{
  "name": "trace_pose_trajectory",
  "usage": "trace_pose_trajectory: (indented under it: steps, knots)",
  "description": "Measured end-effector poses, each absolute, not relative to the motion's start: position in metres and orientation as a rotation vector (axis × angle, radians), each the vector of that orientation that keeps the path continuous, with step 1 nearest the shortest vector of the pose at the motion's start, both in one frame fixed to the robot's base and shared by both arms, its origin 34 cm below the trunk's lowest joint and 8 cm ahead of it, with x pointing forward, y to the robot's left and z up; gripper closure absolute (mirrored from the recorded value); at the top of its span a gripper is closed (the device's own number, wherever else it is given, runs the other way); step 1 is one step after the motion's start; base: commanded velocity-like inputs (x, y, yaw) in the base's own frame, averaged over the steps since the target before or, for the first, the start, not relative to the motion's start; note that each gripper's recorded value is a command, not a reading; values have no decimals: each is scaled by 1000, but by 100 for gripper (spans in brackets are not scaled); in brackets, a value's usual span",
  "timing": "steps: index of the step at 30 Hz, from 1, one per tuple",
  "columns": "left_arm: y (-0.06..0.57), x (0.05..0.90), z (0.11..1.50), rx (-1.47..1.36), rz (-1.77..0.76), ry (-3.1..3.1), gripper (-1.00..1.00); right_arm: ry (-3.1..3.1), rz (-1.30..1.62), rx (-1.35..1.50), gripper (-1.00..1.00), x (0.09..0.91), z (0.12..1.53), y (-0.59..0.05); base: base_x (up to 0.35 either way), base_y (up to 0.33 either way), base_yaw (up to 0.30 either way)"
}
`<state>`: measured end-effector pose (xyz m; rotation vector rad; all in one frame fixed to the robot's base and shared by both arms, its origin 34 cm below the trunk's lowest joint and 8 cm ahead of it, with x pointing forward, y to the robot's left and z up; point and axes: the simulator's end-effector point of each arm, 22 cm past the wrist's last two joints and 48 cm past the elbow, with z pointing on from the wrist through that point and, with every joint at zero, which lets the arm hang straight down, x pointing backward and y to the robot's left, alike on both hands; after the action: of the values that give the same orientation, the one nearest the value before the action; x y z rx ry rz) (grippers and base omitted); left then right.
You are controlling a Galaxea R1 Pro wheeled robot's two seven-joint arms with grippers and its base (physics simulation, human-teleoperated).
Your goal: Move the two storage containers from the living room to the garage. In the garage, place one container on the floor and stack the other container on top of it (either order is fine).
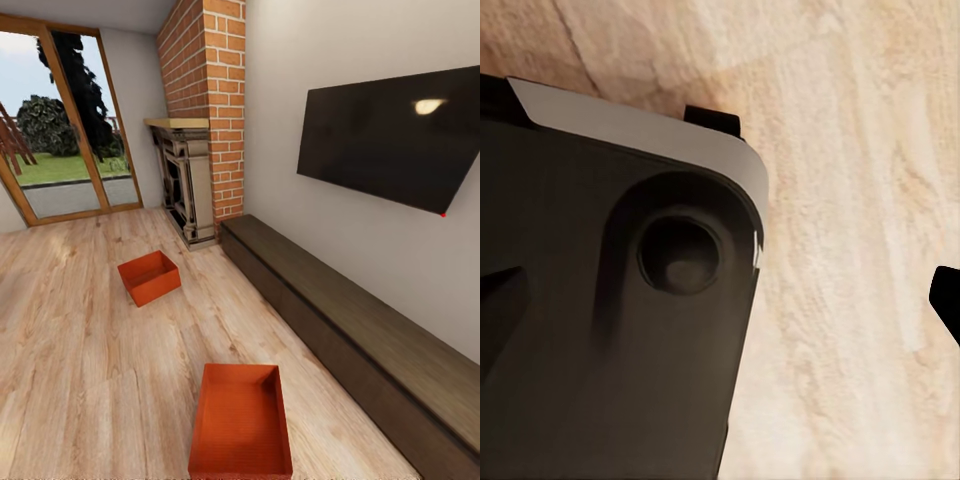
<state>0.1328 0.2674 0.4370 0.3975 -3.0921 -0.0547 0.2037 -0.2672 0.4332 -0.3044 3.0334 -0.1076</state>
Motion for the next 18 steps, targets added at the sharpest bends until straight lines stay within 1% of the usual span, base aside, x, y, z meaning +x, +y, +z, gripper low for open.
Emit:
trace_pose_trajectory:
  steps: [18]
  knots:
    - [267, 122, 437, 393, -60, -3063, -100, 3060, -103, -310, -100, 193, 432, -266, 0, 0, 0]
